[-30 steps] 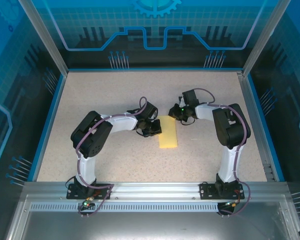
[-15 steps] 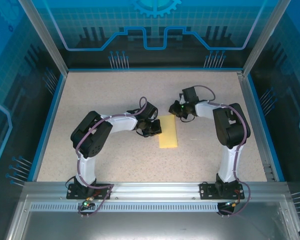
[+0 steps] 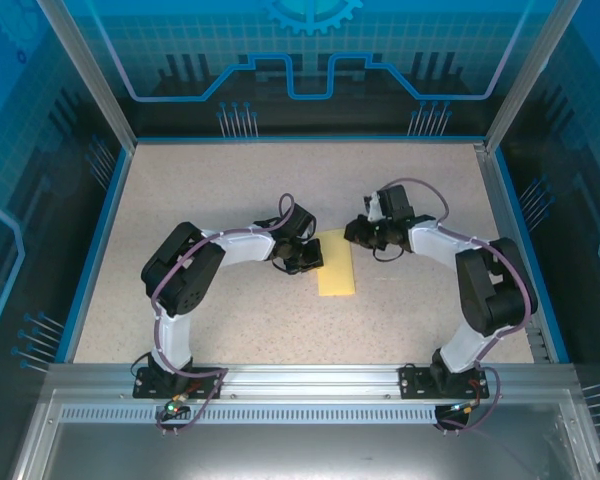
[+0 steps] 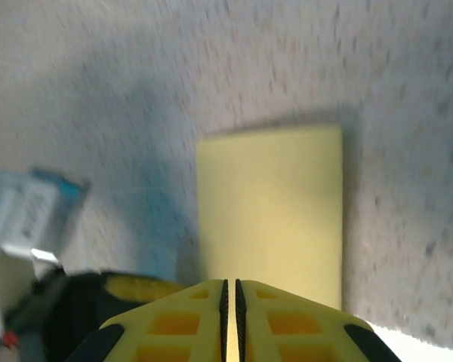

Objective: Fold a paper plane with a square sheet of paper (pick it up from the middle)
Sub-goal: Fold the square sheet of paper in half at the center of the table, then first fold in half a square sheet of paper at the center of the table.

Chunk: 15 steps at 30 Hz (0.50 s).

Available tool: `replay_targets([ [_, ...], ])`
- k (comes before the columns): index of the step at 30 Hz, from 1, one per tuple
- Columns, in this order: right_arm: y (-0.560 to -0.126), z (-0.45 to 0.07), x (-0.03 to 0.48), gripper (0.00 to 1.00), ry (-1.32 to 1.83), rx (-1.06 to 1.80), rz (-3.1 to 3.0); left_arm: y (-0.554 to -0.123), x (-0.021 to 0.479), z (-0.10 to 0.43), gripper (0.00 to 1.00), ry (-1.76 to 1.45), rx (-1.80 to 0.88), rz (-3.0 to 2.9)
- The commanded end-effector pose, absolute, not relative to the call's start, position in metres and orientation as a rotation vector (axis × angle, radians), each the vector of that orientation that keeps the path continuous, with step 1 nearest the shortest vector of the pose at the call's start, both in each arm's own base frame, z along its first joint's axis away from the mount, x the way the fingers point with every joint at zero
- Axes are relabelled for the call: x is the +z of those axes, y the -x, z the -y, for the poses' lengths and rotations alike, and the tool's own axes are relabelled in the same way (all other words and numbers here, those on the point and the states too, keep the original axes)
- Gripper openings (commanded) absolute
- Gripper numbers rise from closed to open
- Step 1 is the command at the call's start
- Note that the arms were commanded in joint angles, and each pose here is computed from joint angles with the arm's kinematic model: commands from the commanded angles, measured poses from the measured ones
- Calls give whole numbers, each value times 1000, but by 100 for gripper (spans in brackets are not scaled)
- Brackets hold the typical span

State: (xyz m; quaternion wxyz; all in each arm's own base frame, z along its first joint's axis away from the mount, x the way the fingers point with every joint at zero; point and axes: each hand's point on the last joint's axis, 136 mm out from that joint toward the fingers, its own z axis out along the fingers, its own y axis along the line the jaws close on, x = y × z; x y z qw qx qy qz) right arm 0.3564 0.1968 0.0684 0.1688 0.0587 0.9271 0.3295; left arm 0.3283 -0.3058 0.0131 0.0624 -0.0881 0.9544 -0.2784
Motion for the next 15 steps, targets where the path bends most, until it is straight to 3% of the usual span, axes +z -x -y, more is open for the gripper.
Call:
replay_targets([
  [1,-322,-212,58,13,-38,1029,-2728,-288,-27,271,0,287,-577,-3067],
  [15,-318,-196,16,10,-45,953,-2842,-293,-17,275,0,259,-585,-3055],
])
